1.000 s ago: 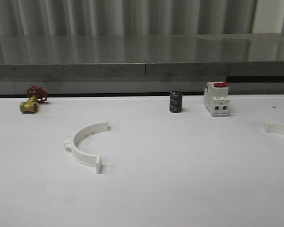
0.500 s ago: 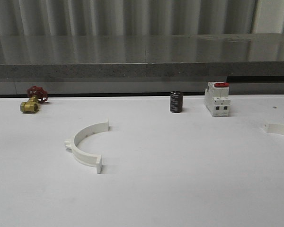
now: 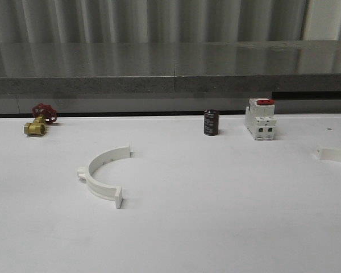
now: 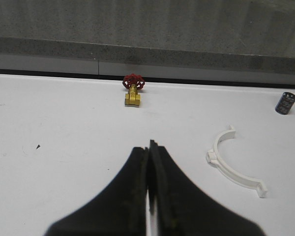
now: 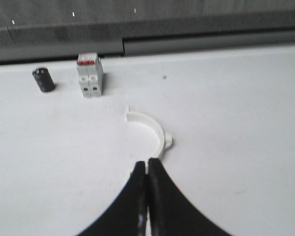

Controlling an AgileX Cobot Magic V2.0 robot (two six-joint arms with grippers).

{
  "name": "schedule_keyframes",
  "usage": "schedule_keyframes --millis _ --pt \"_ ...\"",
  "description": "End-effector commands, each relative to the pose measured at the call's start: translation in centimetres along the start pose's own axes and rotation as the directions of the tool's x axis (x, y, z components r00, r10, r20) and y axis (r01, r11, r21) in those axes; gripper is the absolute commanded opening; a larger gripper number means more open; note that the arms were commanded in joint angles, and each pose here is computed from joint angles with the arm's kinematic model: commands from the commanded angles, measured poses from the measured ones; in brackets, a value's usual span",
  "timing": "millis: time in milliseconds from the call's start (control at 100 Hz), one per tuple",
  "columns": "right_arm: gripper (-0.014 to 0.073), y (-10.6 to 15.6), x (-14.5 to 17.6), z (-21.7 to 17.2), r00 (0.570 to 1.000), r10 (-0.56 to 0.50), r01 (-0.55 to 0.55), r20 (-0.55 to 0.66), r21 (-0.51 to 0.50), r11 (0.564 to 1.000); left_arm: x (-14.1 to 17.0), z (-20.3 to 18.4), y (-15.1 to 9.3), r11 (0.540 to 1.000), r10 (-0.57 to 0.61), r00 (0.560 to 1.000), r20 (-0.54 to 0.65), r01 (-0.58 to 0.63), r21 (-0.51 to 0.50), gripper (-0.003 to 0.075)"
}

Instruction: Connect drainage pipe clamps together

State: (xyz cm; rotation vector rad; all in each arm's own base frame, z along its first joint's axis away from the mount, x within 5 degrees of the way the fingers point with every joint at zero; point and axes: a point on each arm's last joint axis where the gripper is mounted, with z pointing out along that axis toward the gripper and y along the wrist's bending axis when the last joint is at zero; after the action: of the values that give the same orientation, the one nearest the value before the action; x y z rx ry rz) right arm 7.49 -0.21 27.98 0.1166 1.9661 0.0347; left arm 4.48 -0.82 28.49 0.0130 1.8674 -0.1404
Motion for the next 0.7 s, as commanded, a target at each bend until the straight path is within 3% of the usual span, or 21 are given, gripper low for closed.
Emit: schedule_keyframes --millis 0,60,210,260,340,500,690 --pt "0.0006 0.2 -2.4 1.4 0.997 -0.004 0.004 -0.073 0.001 1.000 -1.3 -0.2 0.0 1.000 -0.001 0.996 0.093 0.002 -0.002 -0.0021" --pt "0.0101 0.2 -3.4 2.5 0.991 -0.003 0.003 -0.130 0.004 1.000 -1.3 -0.2 0.0 1.000 -0.001 0.996 0.086 0.002 -0.002 -0.0021" --pt "0.0457 0.3 -5.3 5.7 0.974 0.000 0.002 -0.225 0.011 1.000 -1.3 -0.2 0.0 1.000 -0.001 0.996 0.086 0.002 -0.002 -0.0021" --pt "0.0521 0.3 -5.9 6.5 0.970 -0.001 0.004 -0.241 0.013 1.000 -1.3 -0.2 0.0 1.000 -0.001 0.996 0.086 0.002 -0.002 -0.0021" --pt "0.0530 0.3 -6.7 8.0 0.957 0.001 0.004 -0.291 0.016 1.000 -1.3 -0.2 0.0 1.000 -0.001 0.996 0.086 0.002 -0.002 -0.0021" --pt "0.0528 0.1 -7.3 11.6 0.884 0.013 0.001 -0.468 0.029 1.000 -1.3 -0.2 0.0 1.000 -0.001 0.996 0.086 0.002 -0.002 -0.0021" --pt "0.0531 -1.1 -7.1 16.3 0.791 0.121 -0.066 -0.599 0.113 0.991 -1.3 -0.2 0.0 1.000 -0.001 0.996 0.086 0.002 -0.002 -0.0021"
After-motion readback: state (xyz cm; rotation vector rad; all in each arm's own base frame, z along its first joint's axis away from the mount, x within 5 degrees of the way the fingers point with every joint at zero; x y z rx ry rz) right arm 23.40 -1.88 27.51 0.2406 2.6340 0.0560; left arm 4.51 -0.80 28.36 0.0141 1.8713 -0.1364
